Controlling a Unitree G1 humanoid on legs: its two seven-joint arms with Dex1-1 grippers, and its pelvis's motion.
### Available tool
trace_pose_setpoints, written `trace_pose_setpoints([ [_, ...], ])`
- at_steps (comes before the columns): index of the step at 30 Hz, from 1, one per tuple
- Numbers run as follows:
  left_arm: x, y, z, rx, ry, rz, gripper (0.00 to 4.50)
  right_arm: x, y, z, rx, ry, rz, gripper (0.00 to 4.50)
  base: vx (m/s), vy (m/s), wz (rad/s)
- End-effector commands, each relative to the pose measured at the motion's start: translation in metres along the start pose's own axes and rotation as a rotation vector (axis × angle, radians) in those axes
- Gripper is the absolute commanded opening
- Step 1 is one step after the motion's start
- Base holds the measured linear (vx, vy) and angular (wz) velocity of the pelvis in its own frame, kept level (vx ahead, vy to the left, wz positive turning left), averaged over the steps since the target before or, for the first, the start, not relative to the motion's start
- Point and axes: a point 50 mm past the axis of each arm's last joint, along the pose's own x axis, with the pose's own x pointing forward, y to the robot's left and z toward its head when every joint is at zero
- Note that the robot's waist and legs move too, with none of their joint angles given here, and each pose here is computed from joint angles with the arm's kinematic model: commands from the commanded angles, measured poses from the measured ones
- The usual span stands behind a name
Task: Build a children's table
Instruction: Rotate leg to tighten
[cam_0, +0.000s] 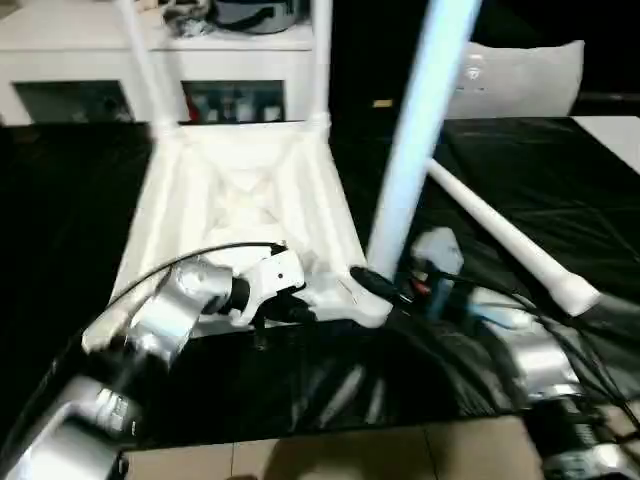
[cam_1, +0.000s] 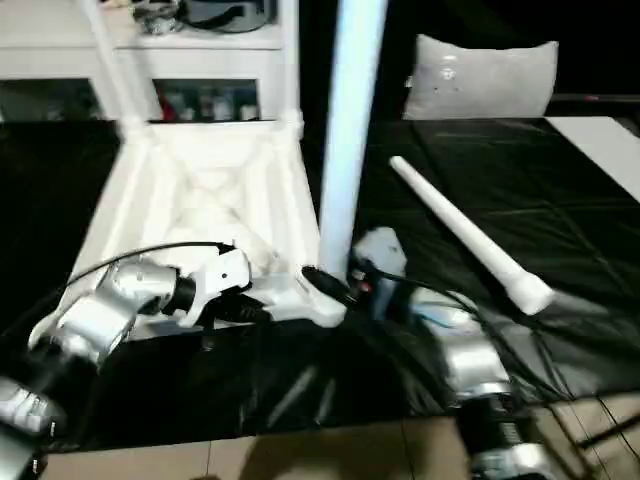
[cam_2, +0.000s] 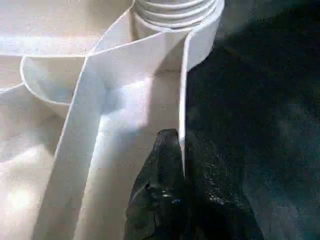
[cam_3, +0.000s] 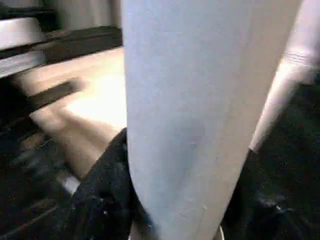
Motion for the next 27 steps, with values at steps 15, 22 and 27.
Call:
trace_pose_setpoints([
  [15,0.032,-0.021,0.029,-0.112,-0.007,0.117,0.00,0.034,-0.007,-0.047,0.201,0.345,-0.351,1.88,0.000,0.000,0.00],
  [22,0.030,-0.017,0.028,-0.094,0.004,0.139,0.00,0.033,-0.011,-0.046,0.231,0.315,-0.367,2.73,0.000,0.000,0.00],
  [27,0.027,-0.012,0.028,-0.077,0.009,0.152,0.00,0.029,-0.016,-0.044,0.241,0.283,-0.363,3.11,0.000,0.000,0.00],
])
